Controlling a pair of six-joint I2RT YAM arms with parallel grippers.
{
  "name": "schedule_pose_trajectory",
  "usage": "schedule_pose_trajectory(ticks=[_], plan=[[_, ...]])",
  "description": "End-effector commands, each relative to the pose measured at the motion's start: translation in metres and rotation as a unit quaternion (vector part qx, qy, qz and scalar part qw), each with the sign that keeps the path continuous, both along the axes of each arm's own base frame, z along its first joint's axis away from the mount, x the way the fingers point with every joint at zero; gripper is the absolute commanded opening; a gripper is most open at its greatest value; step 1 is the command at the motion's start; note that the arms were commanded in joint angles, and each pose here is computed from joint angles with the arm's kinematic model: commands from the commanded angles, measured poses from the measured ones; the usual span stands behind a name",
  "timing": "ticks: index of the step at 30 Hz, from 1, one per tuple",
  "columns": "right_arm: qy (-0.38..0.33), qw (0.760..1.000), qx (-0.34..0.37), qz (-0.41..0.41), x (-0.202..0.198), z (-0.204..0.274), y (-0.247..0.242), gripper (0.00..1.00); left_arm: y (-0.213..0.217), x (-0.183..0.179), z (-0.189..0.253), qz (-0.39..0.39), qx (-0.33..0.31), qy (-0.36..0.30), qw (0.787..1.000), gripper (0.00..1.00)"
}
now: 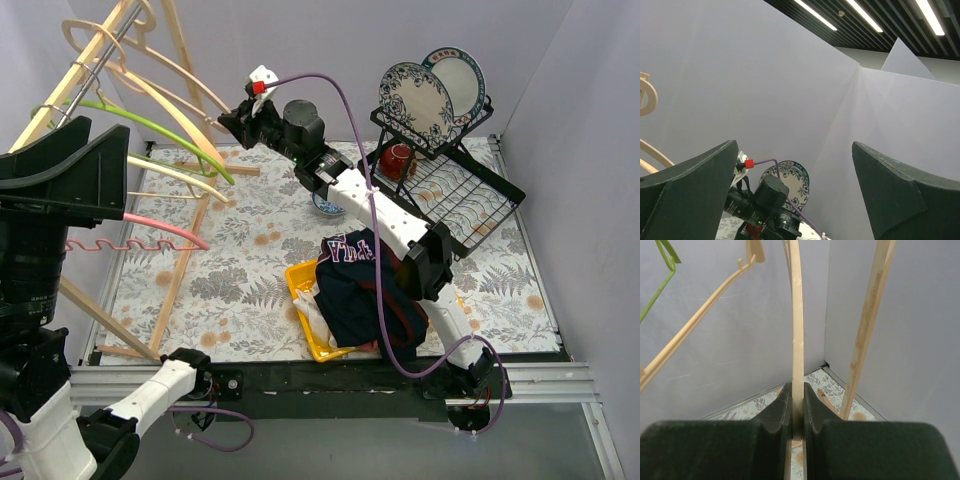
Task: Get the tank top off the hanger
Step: Place the hanger at the clothesline.
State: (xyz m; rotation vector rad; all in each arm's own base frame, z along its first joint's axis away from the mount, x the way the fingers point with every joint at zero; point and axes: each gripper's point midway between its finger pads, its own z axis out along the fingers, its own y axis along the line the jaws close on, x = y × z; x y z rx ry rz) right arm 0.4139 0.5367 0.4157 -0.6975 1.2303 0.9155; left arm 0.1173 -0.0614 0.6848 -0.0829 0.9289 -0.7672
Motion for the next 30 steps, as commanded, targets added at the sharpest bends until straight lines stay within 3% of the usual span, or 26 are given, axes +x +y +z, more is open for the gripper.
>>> schedule_pose_trajectory(ticks=[1, 8, 15, 23, 30], plan=[[-0.018, 1.000, 0.017, 0.001, -0.008, 0.027, -0.007, 0.11, -0.001, 0.011, -0.002, 0.010, 0.006, 0.003, 1.000, 0.98], [-0.055, 0.998, 0.029, 0.004, -0.012, 0.049, -0.011, 0.01, -0.003, 0.014, -0.004, 0.004, 0.003, 0.007, 1.000, 0.98], [-0.052, 0.998, 0.000, 0.032, -0.028, 0.019, 0.018, 0.01, -0.002, 0.015, -0.006, 0.007, 0.003, 0.006, 1.000, 0.98], [-0.071, 0.997, -0.031, 0.023, -0.025, 0.007, 0.018, 0.01, 0.003, 0.020, -0.004, 0.028, 0.007, 0.008, 1.000, 0.98], [-0.114, 0.991, -0.076, 0.009, -0.039, 0.030, -0.009, 0.01, 0.008, 0.017, 0.001, 0.043, 0.013, 0.004, 0.999, 0.98]])
